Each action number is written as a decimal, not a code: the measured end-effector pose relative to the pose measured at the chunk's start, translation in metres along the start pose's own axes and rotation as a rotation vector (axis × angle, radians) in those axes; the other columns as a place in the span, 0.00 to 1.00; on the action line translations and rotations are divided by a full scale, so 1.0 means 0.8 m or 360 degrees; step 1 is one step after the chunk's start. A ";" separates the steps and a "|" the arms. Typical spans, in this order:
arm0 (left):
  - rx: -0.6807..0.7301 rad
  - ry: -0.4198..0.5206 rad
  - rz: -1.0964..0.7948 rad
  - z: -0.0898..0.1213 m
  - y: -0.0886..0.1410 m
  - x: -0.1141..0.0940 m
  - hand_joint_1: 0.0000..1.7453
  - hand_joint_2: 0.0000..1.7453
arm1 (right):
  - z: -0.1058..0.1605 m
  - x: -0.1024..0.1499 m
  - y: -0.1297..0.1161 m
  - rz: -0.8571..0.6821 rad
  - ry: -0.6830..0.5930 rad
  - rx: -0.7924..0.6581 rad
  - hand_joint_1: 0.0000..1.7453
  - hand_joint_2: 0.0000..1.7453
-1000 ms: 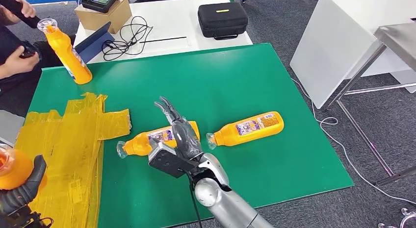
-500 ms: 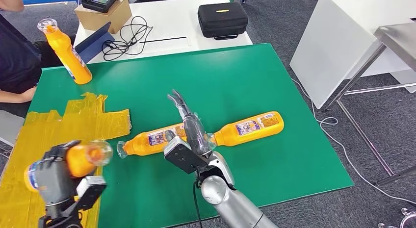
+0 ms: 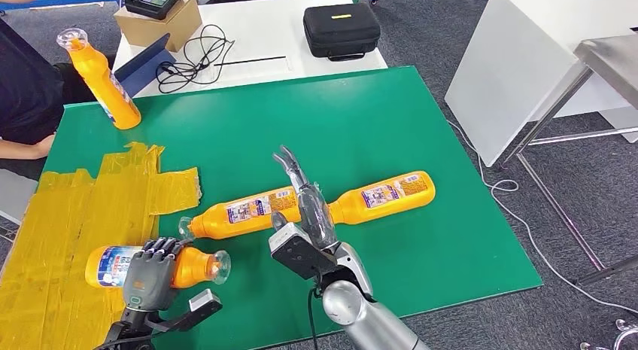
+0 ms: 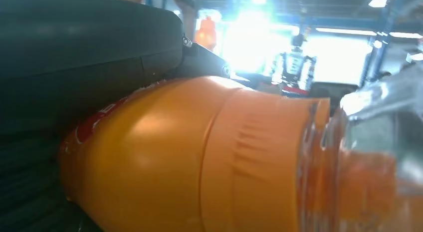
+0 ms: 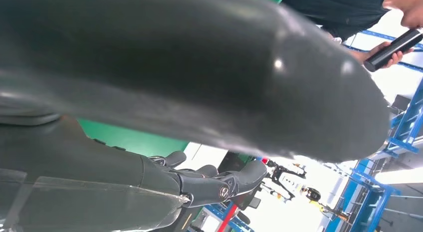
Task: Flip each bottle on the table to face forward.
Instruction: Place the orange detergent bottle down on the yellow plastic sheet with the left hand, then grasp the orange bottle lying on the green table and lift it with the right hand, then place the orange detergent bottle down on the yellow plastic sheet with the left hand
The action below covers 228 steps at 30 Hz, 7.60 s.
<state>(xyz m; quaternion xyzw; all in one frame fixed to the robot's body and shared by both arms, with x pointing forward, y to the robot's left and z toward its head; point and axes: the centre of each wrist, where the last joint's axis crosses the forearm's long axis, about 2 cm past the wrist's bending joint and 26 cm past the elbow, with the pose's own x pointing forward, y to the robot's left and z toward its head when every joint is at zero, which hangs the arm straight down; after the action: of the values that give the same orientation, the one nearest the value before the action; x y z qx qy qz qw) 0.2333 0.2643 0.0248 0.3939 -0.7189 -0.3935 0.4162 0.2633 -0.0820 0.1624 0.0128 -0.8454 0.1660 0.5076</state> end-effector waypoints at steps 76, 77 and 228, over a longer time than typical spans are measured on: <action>0.1043 0.0004 0.2285 -0.096 0.134 0.083 0.00 0.00 | -0.066 -0.101 -0.114 0.1321 0.0571 0.0637 0.00 1.00; 0.1056 -0.0007 0.2295 -0.098 0.136 0.084 0.00 0.00 | -0.071 -0.103 -0.113 0.1328 0.0576 0.0652 0.00 1.00; 0.0615 0.0274 0.3220 -0.103 0.080 0.068 0.00 1.00 | -0.049 -0.021 0.098 0.0976 0.0144 0.0657 1.00 1.00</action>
<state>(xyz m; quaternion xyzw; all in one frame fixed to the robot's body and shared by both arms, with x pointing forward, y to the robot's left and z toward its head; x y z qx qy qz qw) 0.2741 0.2207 0.1259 -0.3080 -0.7325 0.2922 0.5321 0.2905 0.0009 0.1436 -0.1463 -0.7353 0.4777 0.4579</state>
